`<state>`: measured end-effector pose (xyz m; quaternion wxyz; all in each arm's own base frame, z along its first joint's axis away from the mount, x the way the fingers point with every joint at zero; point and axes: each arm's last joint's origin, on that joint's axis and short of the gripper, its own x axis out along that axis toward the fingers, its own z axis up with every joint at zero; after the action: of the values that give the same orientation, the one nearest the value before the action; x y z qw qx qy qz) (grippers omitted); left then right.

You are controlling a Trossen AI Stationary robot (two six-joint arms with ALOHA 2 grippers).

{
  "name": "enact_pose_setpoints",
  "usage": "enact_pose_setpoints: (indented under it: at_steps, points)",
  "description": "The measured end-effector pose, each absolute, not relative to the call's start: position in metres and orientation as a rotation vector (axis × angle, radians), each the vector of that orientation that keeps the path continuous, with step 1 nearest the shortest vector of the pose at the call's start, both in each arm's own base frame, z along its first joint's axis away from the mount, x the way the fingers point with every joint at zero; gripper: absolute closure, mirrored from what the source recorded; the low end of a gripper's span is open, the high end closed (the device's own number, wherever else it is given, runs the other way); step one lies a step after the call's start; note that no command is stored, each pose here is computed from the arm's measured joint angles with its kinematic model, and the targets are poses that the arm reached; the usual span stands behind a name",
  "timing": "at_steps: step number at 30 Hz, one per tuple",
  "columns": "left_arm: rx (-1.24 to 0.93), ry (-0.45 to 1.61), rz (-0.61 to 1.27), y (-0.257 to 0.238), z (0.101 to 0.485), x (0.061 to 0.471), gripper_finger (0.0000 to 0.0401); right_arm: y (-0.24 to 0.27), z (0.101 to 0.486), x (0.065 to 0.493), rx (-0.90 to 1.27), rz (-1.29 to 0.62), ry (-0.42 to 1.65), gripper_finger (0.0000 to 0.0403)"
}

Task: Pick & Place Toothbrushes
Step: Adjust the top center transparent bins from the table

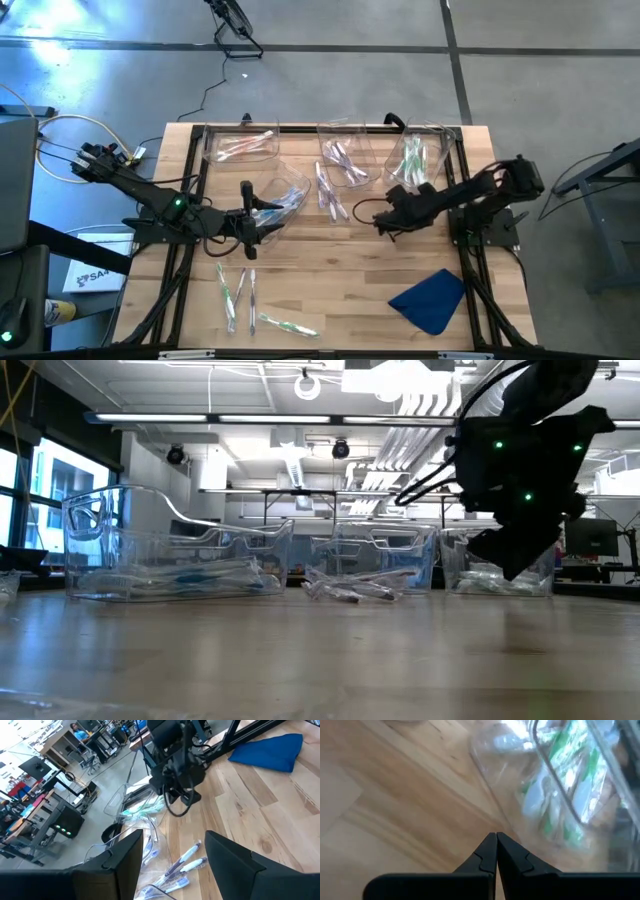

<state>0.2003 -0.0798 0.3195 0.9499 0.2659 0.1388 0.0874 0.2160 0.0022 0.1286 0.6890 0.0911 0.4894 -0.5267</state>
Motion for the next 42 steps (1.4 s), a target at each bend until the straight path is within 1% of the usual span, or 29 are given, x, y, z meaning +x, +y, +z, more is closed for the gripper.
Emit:
enact_pose_setpoints:
  at_steps: [7, 14, 19, 28, 31, 34, 36, 38, 42]
  points:
    - [0.541, 0.283, 0.178, -0.080, 0.319, 0.200, 0.0195, -0.021, 0.128, 0.226, 0.197, -1.139, 1.091, 0.0400]
    - [0.542, 0.284, 0.178, -0.080, 0.319, 0.200, 0.0195, -0.037, 0.128, 0.222, 0.181, -1.183, 1.137, 0.0400]
    - [0.544, 0.288, 0.177, -0.080, 0.319, 0.200, 0.0195, -0.035, 0.128, 0.212, 0.213, -1.209, 1.235, 0.0400]
    - [0.544, 0.288, 0.177, -0.080, 0.319, 0.200, 0.0195, -0.025, 0.132, 0.193, 0.237, -1.321, 1.373, 0.0399]
    - [0.544, 0.287, 0.177, -0.080, 0.319, 0.200, 0.0195, -0.022, 0.133, 0.190, 0.230, -1.323, 1.402, 0.0399]
    - [0.544, 0.287, 0.177, -0.080, 0.319, 0.200, 0.0195, -0.015, 0.134, 0.194, 0.266, -1.254, 1.389, 0.0399]
    - [0.544, 0.287, 0.177, -0.080, 0.319, 0.200, 0.0195, -0.008, 0.136, 0.200, 0.307, -1.141, 1.348, 0.0399]
    - [0.544, 0.288, 0.177, -0.080, 0.319, 0.200, 0.0195, 0.001, 0.142, 0.209, 0.340, -1.010, 1.265, 0.0399]
    - [0.544, 0.287, 0.177, -0.080, 0.319, 0.200, 0.0195, 0.016, 0.163, 0.226, 0.371, -0.772, 1.032, 0.0399]
